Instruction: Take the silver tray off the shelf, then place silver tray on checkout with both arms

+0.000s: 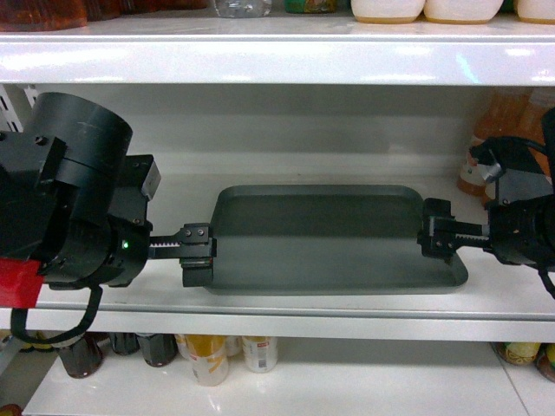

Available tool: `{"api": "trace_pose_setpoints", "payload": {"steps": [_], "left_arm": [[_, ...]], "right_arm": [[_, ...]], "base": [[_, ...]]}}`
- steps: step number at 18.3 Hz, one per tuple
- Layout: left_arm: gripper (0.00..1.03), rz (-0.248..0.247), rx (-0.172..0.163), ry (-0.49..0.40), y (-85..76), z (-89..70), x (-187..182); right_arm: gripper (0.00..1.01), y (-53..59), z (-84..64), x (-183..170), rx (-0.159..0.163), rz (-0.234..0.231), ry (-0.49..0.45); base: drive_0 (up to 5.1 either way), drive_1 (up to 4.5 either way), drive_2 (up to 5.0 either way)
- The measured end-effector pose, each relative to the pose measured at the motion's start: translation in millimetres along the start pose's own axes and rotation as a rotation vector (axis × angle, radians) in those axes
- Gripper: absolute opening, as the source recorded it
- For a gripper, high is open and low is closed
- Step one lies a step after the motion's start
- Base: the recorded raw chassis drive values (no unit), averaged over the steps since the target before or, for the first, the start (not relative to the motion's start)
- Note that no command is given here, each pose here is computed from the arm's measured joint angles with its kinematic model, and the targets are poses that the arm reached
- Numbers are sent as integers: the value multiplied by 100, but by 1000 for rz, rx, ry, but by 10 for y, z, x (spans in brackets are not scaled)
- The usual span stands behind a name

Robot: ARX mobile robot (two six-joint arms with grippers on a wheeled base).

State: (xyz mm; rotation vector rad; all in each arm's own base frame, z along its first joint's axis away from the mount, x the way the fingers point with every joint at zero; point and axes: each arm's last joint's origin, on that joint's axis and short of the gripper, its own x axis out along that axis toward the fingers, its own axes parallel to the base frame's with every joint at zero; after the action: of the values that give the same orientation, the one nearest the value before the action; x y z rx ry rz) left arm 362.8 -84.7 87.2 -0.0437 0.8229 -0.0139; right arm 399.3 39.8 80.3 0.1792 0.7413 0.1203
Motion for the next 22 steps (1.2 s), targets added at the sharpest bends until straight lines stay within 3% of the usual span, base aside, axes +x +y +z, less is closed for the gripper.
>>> {"api": "trace_pose_setpoints", "payload": {"steps": [3,7,13,17,19,20,22], "left_arm": [[98,14,-27,16,-12,121,163],[98,15,-29,23,-20,144,195],[98,20,-16,90,-74,94,393],[98,25,-21,124,-100,59,548],[98,16,-22,114,-108,60,593],[98,9,-17,116,-119,55,595],[93,-4,-12,138,-122,39,596]], "right_arm": [[98,-30,113,298,6,-49,24],[98,-59,155,362,11,-62,26],[98,-101,332,592,9,-105,39],[98,-128,296,826,-7,-131,122],[98,-126,347,868,-12,-144,126],[95,-132,336,895,-17,-147,131],[77,-101,316,901,-35,-141,145]], "base": [[0,0,0],[0,0,0],[0,0,0],[0,0,0],[0,0,0],[0,0,0],[0,0,0]]}}
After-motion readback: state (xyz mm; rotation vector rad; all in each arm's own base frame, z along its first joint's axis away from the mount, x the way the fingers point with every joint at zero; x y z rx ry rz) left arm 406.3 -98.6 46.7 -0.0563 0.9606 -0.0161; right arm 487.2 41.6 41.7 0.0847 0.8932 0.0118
